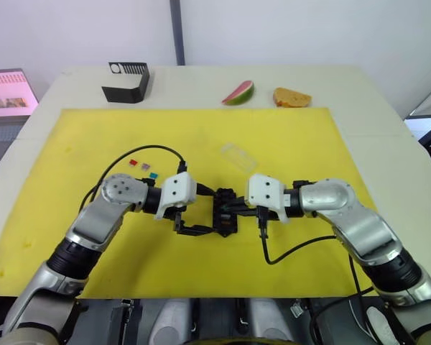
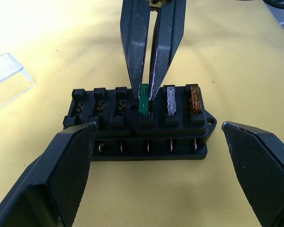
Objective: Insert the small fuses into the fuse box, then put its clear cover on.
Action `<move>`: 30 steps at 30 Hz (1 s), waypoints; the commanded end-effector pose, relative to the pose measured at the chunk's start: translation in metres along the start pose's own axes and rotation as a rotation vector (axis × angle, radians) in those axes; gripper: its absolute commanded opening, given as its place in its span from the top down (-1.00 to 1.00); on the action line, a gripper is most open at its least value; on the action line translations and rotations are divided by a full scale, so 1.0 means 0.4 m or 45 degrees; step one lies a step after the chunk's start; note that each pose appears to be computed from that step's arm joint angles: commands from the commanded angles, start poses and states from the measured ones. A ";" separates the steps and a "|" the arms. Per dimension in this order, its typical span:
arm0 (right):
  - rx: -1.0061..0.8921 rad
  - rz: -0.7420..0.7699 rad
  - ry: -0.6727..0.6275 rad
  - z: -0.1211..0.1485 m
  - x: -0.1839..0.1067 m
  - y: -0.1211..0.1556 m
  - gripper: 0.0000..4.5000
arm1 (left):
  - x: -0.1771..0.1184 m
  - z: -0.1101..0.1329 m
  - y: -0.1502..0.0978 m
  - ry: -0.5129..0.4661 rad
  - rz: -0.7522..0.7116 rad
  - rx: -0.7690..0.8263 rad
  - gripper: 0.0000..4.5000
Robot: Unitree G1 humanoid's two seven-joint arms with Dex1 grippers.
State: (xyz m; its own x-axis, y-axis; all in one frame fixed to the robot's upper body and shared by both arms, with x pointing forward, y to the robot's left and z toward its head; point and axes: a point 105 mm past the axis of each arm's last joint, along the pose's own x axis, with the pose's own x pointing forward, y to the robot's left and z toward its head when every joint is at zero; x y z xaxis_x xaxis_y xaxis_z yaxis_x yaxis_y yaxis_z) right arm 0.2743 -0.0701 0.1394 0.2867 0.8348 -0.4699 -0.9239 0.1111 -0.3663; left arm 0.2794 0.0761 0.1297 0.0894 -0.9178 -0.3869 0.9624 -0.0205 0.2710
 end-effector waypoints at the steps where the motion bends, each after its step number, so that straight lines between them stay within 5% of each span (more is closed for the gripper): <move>1: -0.050 -0.015 -0.013 0.013 -0.006 0.004 1.00 | -0.006 0.025 0.011 -0.022 0.018 0.054 -0.98; 9: -0.018 -0.017 -0.061 0.027 -0.012 0.007 1.00 | -0.006 0.023 0.012 -0.021 0.020 0.054 -0.98; 13: -0.010 -0.032 -0.117 0.055 -0.031 -0.005 0.32 | -0.008 0.018 0.010 -0.016 0.023 0.051 -1.00; 22: 0.123 -0.052 -0.200 0.057 -0.043 -0.016 0.32 | -0.010 0.013 0.000 -0.015 0.007 0.047 -1.00; 25: 0.172 -0.047 -0.224 0.050 -0.031 -0.009 0.93 | -0.010 0.013 0.001 -0.015 0.006 0.047 -1.00; 30: 0.204 -0.047 -0.210 0.027 -0.011 0.002 0.99 | -0.012 0.012 0.004 -0.010 0.007 0.050 -1.00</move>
State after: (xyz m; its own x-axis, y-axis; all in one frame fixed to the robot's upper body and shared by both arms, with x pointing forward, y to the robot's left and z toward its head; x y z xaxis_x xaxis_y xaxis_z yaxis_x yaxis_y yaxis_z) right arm 0.2707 -0.0709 0.1470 0.2893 0.8968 -0.3348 -0.9487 0.2220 -0.2253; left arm 0.2789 0.0769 0.1280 0.0839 -0.9162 -0.3919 0.9622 -0.0277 0.2708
